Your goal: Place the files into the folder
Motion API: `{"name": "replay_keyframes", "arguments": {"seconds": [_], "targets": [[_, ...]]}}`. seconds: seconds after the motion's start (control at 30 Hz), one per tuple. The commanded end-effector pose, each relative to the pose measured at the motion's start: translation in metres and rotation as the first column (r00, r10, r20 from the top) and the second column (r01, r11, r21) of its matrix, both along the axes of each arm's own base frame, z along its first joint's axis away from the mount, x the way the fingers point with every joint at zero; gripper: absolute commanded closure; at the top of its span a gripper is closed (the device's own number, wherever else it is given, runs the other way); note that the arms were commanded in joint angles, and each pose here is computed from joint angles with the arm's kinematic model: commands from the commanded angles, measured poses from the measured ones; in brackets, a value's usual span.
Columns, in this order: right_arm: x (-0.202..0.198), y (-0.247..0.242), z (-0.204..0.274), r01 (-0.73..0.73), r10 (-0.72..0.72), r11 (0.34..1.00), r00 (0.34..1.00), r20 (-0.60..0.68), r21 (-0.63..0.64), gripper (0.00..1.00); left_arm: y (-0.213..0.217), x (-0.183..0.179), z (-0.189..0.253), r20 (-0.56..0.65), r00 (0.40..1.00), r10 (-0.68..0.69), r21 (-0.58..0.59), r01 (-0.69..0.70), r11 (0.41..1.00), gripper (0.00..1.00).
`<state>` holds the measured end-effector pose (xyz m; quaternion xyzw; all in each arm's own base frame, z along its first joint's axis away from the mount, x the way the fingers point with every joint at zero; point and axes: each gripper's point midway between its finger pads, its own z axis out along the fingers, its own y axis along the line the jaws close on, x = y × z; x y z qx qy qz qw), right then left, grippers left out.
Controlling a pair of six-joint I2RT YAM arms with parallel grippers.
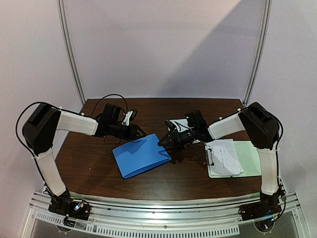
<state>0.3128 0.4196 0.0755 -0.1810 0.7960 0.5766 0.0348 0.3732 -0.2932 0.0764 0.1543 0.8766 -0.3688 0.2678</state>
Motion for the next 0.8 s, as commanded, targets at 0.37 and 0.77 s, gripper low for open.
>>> {"name": "replay_keyframes", "arguments": {"seconds": [0.37, 0.77], "targets": [[-0.011, 0.013, -0.014, 0.017, -0.018, 1.000, 0.998, -0.053, -0.013, 0.30, -0.002, -0.008, -0.005, 0.025, 1.000, -0.009, -0.004, 0.009, 1.000, 0.61], [-0.023, -0.006, -0.038, 0.027, -0.035, 0.995, 0.996, -0.085, -0.091, 0.26, -0.003, -0.014, 0.004, 0.055, 0.998, -0.030, -0.026, 0.032, 0.999, 0.68]]}}
